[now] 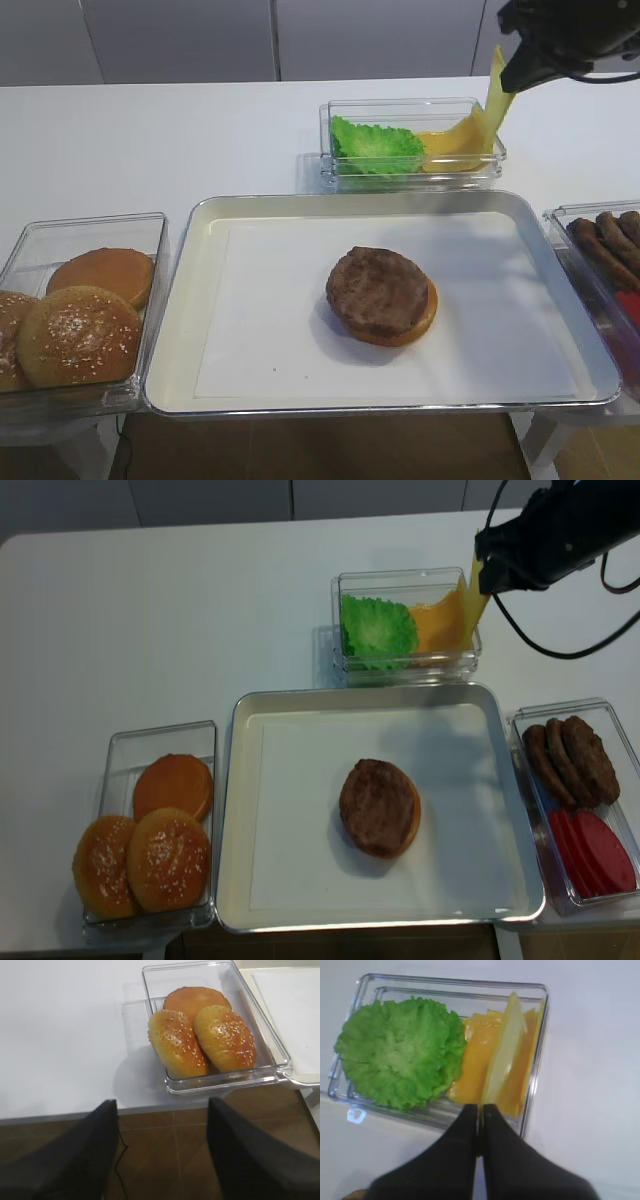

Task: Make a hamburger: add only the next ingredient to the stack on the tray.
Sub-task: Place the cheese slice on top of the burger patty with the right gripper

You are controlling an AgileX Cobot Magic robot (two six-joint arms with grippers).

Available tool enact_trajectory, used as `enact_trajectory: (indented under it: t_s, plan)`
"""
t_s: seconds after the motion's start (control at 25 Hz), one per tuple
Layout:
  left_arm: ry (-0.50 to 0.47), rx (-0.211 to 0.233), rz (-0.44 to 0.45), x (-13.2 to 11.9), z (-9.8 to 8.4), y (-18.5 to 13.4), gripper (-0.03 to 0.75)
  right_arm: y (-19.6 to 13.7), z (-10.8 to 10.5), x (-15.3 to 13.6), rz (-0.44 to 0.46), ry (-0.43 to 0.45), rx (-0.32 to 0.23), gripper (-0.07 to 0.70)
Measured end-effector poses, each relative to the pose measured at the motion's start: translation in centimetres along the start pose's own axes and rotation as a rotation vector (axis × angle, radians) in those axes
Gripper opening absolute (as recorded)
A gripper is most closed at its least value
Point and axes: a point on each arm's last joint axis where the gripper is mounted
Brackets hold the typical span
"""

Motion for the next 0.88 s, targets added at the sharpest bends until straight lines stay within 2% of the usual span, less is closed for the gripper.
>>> enact_trajectory:
  t_s: [0.24, 0.48, 0.88]
  plan:
    - [0.0, 0.0, 0.0, 0.0, 0.0, 0.0, 0.422, -0.6, 1.5, 2.7, -0.014, 0.015, 0.025, 0.011]
    - [0.0, 0.0, 0.0, 0.0, 0.0, 0.0, 0.422, -3.8, 2.6, 4.1, 0.023, 0.026, 0.018, 0.011]
    - [0.0, 0.0, 0.0, 0.0, 0.0, 0.0, 0.422, -7.1, 4.7, 6.5, 0.009, 0.072, 0.011, 0.011]
Point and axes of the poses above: a point on each arm's last joint axis where the gripper is mounted, x pointing back along that axis away from the gripper, z along the wrist's bending axis when the last joint is at zero, y = z × x, and after that the axes turned 7 degrees about x, right-handed
